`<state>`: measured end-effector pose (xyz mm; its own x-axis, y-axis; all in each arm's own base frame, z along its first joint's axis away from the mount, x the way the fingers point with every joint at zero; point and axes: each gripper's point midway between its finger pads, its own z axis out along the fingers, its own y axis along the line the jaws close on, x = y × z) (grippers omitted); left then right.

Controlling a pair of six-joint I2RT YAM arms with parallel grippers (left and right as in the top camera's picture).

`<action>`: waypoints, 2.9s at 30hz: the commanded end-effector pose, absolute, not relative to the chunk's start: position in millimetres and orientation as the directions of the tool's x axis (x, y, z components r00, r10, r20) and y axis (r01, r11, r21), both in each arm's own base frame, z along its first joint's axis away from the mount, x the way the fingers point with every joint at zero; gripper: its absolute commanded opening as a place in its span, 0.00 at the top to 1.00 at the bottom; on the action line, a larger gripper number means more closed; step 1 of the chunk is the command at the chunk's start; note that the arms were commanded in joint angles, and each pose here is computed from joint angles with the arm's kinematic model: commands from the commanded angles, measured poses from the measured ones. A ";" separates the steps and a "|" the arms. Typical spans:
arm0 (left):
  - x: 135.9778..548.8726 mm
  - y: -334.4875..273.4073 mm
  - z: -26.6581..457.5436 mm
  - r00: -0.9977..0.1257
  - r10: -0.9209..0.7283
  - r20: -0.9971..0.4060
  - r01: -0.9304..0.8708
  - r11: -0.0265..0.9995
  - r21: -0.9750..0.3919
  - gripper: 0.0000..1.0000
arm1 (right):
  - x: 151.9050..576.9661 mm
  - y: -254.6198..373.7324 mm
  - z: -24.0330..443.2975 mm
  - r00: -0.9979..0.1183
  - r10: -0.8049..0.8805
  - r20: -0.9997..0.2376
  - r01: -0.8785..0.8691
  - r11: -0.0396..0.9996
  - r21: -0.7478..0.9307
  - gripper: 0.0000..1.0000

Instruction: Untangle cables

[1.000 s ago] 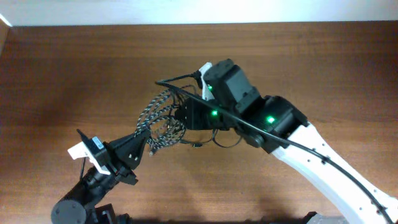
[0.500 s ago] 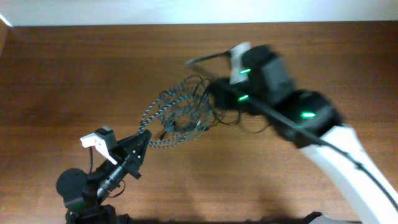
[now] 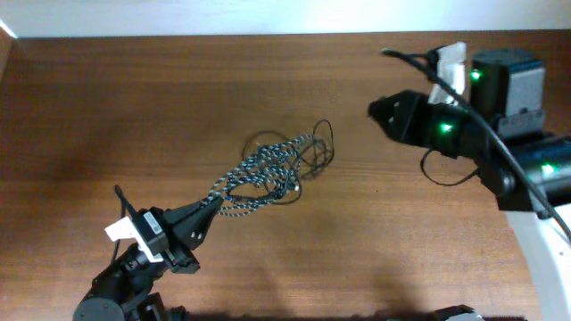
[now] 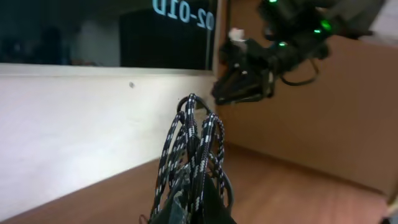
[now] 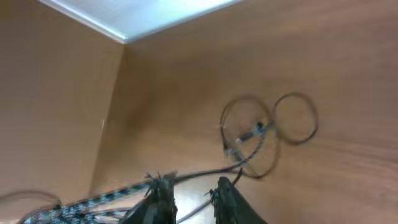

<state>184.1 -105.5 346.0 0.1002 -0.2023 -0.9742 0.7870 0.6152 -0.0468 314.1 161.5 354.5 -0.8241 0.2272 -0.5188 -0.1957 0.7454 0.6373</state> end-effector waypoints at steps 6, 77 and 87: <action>178.3 -109.8 347.0 0.083 -0.199 -0.976 0.807 0.588 -0.052 1.00 | 274.5 210.6 342.6 -0.808 -0.115 -0.578 -0.503 0.646 0.574 0.59; 225.9 -0.9 146.9 -0.480 -0.584 -0.655 -0.178 0.795 -0.579 0.01 | 320.0 -14.8 355.0 -0.592 0.623 -0.511 0.286 0.756 0.589 0.82; 239.8 43.7 114.7 -0.661 -0.574 -0.483 -0.543 0.810 -0.221 0.01 | 310.8 -12.5 345.2 -0.623 0.621 -0.475 0.312 0.754 0.578 0.82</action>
<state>229.7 10.8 100.0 -0.6851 -0.5785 -0.4427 -0.4228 0.8107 -0.4050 314.1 -14.2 340.1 -0.6218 0.6297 -0.4656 0.3268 0.7489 0.5764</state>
